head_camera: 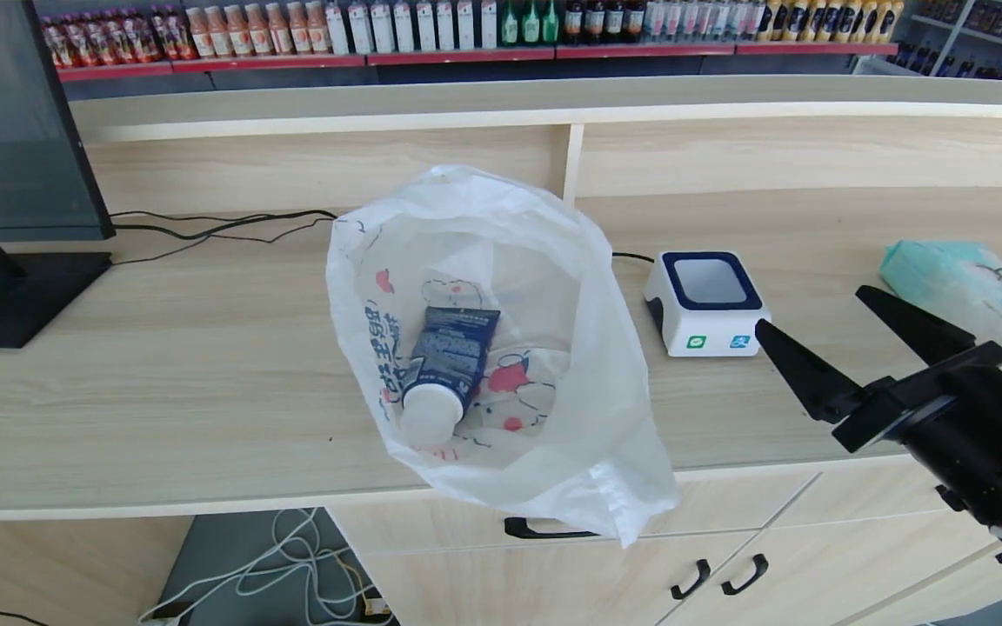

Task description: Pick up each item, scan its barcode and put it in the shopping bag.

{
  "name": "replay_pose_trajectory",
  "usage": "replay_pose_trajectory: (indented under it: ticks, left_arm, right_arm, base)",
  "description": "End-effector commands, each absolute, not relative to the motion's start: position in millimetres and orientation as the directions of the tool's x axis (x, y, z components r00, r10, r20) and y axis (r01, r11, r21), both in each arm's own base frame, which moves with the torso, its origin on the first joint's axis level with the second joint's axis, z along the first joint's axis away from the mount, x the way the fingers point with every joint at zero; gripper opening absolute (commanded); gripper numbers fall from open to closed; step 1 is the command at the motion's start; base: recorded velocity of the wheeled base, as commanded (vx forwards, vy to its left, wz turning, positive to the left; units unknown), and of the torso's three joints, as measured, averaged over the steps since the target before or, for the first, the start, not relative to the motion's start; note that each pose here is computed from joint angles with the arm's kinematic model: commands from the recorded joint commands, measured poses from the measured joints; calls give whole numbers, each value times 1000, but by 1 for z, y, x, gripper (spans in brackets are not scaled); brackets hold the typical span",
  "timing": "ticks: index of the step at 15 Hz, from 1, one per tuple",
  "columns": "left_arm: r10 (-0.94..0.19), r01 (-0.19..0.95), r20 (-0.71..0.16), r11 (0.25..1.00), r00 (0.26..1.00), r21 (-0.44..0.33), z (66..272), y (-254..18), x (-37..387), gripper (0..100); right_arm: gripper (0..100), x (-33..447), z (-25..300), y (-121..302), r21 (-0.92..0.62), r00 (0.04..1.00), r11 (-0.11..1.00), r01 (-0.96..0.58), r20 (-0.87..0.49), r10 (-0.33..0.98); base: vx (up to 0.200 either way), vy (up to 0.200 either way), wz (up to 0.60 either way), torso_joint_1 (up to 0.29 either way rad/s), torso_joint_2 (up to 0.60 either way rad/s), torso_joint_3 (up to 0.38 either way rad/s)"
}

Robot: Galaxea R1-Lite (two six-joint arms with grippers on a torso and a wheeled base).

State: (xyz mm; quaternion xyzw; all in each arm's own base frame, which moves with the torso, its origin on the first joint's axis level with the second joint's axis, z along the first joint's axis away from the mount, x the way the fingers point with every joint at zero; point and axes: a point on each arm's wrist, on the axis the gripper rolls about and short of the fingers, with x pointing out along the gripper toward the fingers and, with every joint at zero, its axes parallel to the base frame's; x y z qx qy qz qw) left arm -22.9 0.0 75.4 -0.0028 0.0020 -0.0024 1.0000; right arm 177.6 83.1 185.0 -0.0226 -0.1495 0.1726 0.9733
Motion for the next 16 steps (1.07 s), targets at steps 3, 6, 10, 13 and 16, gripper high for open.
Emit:
replay_pose_trajectory:
  ticks: [3, 6, 10, 13, 16]
  left_arm:
    - [-5, 5, -5, 1000, 1000, -8, 75, 0, -23, 0]
    - [-5, 5, -5, 1000, 1000, -8, 75, 0, -23, 0]
    - [-5, 5, -5, 1000, 1000, -8, 75, 0, -23, 0]
    - [-5, 5, -5, 1000, 1000, -8, 75, 0, -23, 0]
    - [-5, 5, -5, 1000, 1000, -8, 75, 0, -23, 0]
  right_arm:
    - [100, 178, 185, 83, -93, 895, 939, -331, 284, 344]
    - [100, 179, 186, 84, -92, 894, 940, -329, 289, 341]
    - [100, 179, 187, 83, -90, 894, 941, -326, 294, 338]
    - [100, 179, 188, 83, -89, 893, 942, -324, 298, 336]
    - [100, 180, 189, 79, -85, 899, 948, -306, 303, 318]
  base:
    - [0, -200, 0, 1, 4, 2]
    - [0, -200, 0, 2, 1, 2]
    - [0, -200, 0, 1, 4, 2]
    - [0, -200, 0, 2, 1, 1]
    - [0, -200, 0, 1, 5, 2]
